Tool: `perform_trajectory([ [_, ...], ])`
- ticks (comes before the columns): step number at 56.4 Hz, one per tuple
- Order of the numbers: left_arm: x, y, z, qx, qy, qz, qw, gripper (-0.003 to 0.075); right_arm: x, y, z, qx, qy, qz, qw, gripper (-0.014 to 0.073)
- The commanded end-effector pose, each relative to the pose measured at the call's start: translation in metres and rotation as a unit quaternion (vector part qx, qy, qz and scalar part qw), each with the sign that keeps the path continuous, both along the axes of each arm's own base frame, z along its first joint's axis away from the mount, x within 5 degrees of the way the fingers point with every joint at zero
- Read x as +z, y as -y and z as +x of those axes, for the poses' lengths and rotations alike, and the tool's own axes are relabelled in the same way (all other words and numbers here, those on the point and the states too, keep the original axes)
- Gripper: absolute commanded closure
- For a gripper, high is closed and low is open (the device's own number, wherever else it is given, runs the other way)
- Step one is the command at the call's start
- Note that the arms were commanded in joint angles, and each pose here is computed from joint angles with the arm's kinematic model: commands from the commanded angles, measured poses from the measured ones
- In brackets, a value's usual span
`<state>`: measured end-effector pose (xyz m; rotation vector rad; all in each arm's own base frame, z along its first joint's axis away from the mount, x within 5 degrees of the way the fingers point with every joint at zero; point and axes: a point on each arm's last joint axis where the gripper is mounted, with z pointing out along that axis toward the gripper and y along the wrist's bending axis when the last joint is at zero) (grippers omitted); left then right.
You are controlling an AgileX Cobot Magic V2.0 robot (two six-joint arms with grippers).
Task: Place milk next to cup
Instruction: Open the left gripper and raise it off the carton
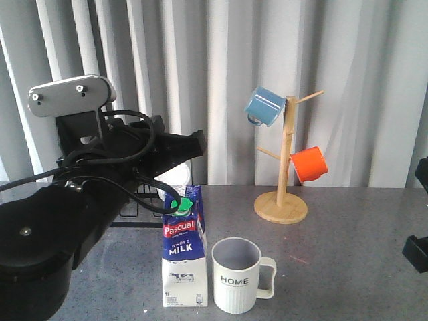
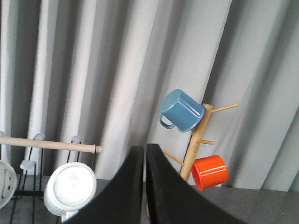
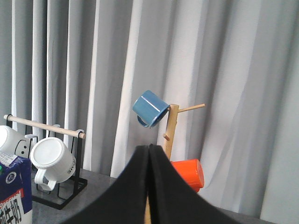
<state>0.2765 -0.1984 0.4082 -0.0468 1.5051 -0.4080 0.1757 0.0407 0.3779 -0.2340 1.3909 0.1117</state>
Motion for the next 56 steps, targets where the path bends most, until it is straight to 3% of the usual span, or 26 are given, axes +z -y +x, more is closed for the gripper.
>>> perform_trajectory([
  [1,0.039,-0.004,-0.015,-0.023,0.053,-0.065,0.996,0.0728,0.017,0.001,-0.003,0.0,0.05,0.011,0.999,0.0603],
  [5,0.056,0.005,-0.021,-0.07,0.067,-0.09,0.991,0.0728,0.017,0.001,-0.003,0.0,0.05,0.011,0.999,0.0603],
  [9,0.065,0.02,-0.032,-0.141,0.081,-0.055,0.985,0.0728,0.017,0.001,-0.003,0.0,0.05,0.011,0.999,0.0603],
  [15,0.048,0.045,-0.047,-0.258,0.067,0.076,0.961,0.0728,0.017,0.001,-0.003,0.0,0.05,0.011,0.999,0.0603],
  [21,0.008,0.05,-0.053,-0.304,0.027,0.184,0.934,0.0728,0.017,0.001,-0.003,0.0,0.05,0.011,0.999,0.0603],
  [28,-0.021,0.02,-0.06,-0.269,0.009,0.167,0.949,0.0728,0.017,0.001,-0.003,0.0,0.05,0.011,0.999,0.0603],
  [35,-0.05,-0.035,-0.074,-0.219,-0.001,0.105,0.97,0.0727,0.016,0.001,-0.002,0.0,0.047,0.011,0.999,0.0603],
  [40,-0.076,-0.073,-0.092,-0.18,-0.019,0.09,0.979,0.0727,0.016,0.001,-0.002,0.0,0.047,0.011,0.999,0.0603],
  [56,-0.115,-0.162,-0.17,-0.043,0.038,0.064,0.996,0.0727,0.016,0.001,-0.002,0.0,0.047,0.011,0.999,0.0603],
])
